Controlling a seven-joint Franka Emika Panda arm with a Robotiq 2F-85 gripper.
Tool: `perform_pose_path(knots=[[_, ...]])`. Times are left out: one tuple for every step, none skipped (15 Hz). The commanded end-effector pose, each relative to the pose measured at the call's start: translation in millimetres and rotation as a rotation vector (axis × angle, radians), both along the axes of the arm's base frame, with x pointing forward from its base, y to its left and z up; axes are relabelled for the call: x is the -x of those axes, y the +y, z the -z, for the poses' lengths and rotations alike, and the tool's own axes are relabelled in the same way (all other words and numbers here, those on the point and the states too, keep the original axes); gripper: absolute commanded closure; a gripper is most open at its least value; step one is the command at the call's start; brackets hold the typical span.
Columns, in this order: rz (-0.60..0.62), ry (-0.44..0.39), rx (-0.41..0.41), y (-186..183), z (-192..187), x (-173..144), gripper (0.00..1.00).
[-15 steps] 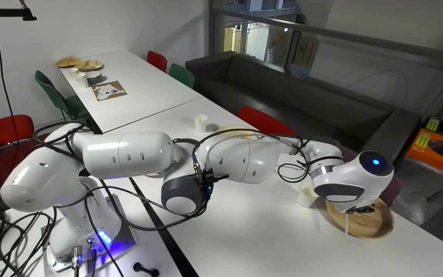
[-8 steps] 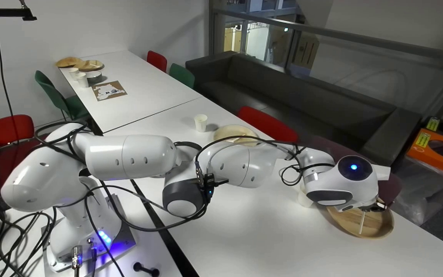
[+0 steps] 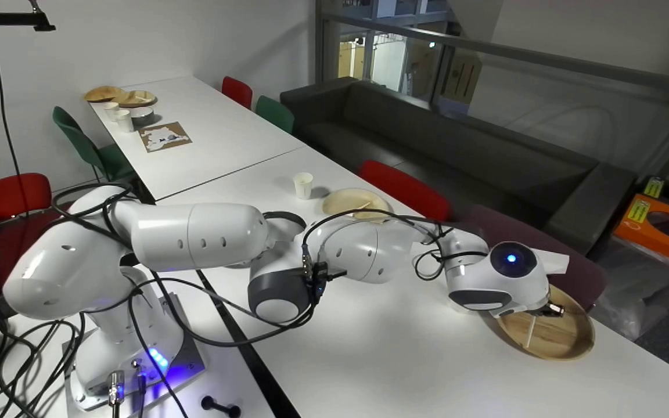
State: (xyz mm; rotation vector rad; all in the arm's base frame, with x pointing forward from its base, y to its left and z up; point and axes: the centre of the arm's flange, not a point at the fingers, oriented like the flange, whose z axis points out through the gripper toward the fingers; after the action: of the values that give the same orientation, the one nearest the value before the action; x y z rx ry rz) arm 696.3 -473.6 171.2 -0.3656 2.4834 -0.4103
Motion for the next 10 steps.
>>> perform_pose_path(knots=[[-0.008,-0.024,-0.013,-27.2,20.4,-50.6,0.98],[-0.013,-0.019,-0.017,-26.1,22.6,-50.8,0.98],[-0.017,-0.015,-0.016,-25.2,24.8,-50.2,0.98],[-0.023,-0.006,-0.02,-24.9,27.2,-49.4,0.98],[-0.03,0.002,-0.024,-24.9,29.3,-48.3,0.98],[-0.038,0.011,-0.03,-24.9,31.3,-46.7,0.98],[-0.048,0.018,-0.036,-24.9,33.7,-44.6,0.98],[-0.055,0.024,-0.039,-25.0,35.8,-43.2,0.98],[-0.065,0.03,-0.046,-25.3,38.1,-41.4,0.98],[-0.072,0.037,-0.053,-26.0,41.2,-39.4,0.98]])
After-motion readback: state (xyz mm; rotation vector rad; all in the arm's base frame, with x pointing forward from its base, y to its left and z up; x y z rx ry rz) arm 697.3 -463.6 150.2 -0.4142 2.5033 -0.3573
